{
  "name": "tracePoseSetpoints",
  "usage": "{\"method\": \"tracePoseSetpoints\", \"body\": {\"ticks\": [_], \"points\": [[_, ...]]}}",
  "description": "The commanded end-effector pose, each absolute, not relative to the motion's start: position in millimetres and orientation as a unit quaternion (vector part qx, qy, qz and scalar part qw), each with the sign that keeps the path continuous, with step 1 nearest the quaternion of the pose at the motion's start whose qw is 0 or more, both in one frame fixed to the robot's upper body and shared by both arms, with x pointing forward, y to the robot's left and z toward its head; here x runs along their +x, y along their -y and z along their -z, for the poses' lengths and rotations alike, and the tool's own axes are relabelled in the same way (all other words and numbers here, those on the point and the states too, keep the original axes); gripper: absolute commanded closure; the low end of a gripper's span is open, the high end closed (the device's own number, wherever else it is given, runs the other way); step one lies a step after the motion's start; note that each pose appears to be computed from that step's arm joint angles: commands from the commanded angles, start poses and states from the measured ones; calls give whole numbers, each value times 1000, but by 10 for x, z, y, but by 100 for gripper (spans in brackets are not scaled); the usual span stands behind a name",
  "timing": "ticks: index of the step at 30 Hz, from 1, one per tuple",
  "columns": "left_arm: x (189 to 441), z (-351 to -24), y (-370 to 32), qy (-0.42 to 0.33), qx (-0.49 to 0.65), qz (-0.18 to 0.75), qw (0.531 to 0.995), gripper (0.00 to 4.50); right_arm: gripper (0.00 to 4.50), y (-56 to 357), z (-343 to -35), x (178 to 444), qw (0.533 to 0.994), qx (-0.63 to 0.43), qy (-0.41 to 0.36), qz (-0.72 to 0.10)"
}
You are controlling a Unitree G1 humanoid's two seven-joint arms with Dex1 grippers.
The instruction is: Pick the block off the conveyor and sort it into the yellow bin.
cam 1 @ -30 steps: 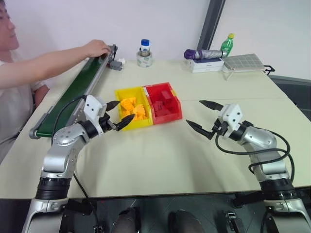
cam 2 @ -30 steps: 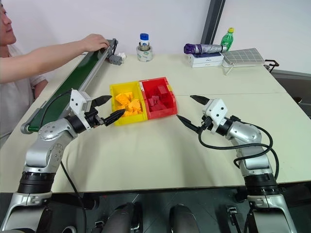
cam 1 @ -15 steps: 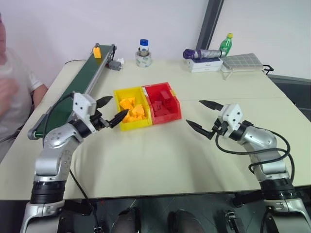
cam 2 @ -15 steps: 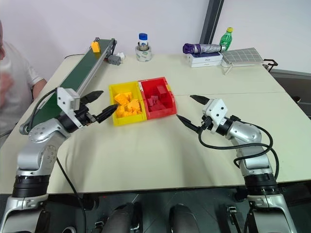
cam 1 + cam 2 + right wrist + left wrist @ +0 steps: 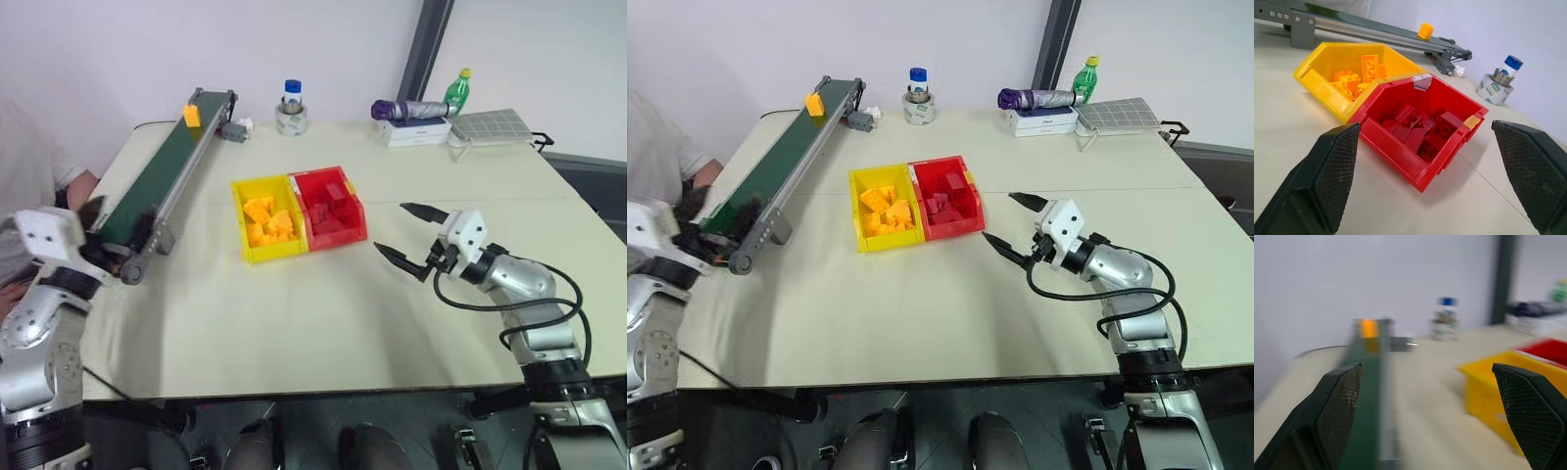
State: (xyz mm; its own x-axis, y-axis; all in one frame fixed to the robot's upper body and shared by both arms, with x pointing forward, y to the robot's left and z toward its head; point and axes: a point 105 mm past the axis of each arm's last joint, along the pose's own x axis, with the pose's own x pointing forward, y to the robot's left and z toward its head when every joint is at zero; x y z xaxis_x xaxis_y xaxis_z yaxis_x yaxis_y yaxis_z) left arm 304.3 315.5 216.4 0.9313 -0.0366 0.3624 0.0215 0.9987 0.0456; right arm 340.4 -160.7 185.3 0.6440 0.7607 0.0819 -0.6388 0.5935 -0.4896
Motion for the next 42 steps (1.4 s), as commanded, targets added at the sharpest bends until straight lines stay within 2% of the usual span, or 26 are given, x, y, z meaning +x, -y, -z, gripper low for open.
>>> {"method": "tracePoseSetpoints", "body": {"ticks": [1, 5, 10, 23, 27, 35, 42], "points": [[2948, -2251, -3271, 210, 25, -20, 977, 5, 0, 1569, -2018, 3412, 873, -219, 173, -401], [2922, -2204, -3312, 204, 30, -33, 978, 5, 0, 1567, -2025, 3424, 871, -221, 173, -404], [2985, -2121, -3402, 176, 36, -54, 982, 5, 0, 1562, -2029, 3415, 871, -219, 174, -404], [3143, -2121, -3390, 163, 42, -70, 983, 5, 0, 1553, -2194, 3424, 871, -215, 207, -391], [3391, -2180, -3364, 134, 0, -73, 988, 5, 0, 1489, -2209, 3421, 868, -214, 213, -395], [3965, -2314, -3393, 106, 0, -87, 990, 5, 0, 1418, -2236, 3459, 865, -215, 223, -396], [4238, -2352, -3352, 97, 0, -73, 993, 5, 0, 1411, -2257, 3431, 865, -218, 229, -391]]}}
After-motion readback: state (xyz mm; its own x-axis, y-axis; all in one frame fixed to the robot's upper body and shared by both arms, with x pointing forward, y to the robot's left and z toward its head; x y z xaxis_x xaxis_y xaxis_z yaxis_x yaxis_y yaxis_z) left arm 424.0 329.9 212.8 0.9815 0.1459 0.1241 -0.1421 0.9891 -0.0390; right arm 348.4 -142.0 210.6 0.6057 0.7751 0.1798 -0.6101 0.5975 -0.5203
